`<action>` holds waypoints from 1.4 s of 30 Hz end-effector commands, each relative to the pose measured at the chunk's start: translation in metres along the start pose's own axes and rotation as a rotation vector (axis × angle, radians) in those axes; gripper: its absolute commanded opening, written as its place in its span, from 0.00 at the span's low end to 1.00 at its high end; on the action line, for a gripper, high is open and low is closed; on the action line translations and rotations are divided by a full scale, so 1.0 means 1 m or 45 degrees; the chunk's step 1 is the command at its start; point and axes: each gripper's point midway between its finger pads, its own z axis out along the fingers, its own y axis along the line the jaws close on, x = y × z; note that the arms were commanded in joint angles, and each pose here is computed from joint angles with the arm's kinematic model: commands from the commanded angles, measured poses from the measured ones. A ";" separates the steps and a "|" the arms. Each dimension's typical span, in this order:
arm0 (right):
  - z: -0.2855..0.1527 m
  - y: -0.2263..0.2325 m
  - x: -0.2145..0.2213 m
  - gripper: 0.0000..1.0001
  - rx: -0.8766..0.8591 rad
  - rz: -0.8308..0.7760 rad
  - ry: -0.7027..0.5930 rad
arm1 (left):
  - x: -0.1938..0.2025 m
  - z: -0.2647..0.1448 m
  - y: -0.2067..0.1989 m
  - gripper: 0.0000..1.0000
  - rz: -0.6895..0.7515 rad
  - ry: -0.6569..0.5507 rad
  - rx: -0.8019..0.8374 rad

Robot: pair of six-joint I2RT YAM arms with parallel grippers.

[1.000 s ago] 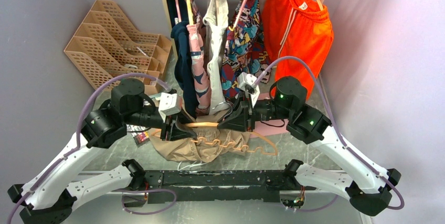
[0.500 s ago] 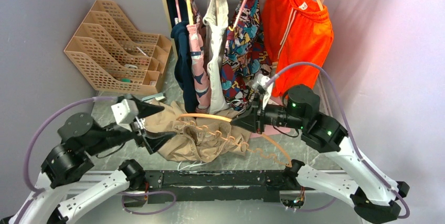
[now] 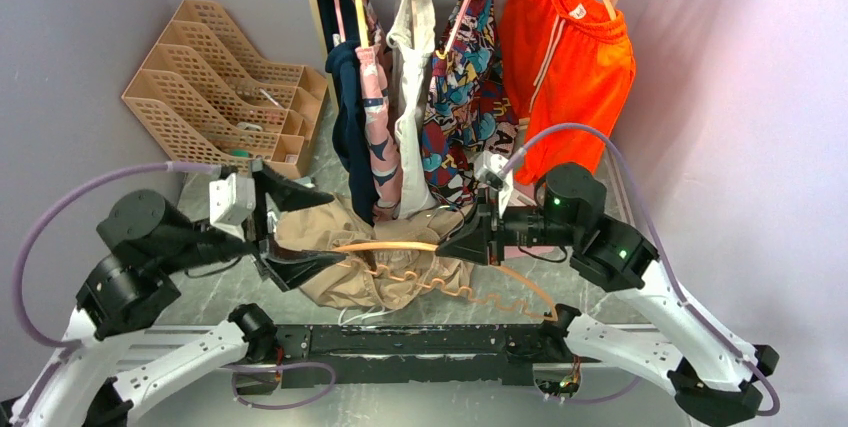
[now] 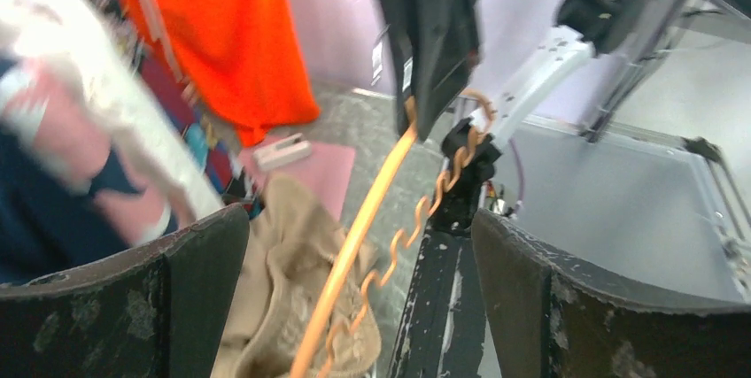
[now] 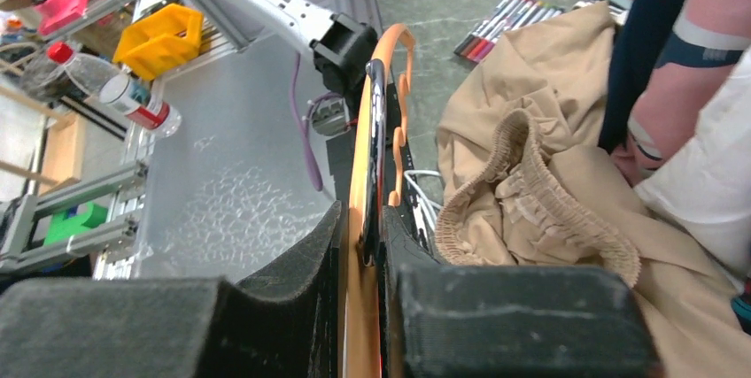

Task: Place the shorts on the hanger
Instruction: Hang the shorts on the hanger.

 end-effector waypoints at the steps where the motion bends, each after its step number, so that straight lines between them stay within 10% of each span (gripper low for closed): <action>1: 0.005 0.023 -0.024 0.00 -0.183 -0.098 -0.068 | -0.013 0.019 -0.037 0.99 0.105 0.075 0.380; 26: 0.029 0.019 -0.047 0.00 -0.275 -0.221 -0.036 | 0.061 0.061 -0.011 0.73 0.071 0.408 0.475; 35: 0.030 0.017 -0.042 0.00 -0.274 -0.218 -0.021 | 0.059 0.067 -0.008 0.10 0.080 0.394 0.473; 38: 0.030 0.014 -0.037 0.00 -0.251 -0.190 -0.020 | 0.056 0.067 -0.007 0.07 0.103 0.359 0.458; 42: 0.030 0.013 -0.029 0.31 -0.248 -0.152 -0.021 | 0.052 0.067 -0.012 0.07 0.108 0.329 0.497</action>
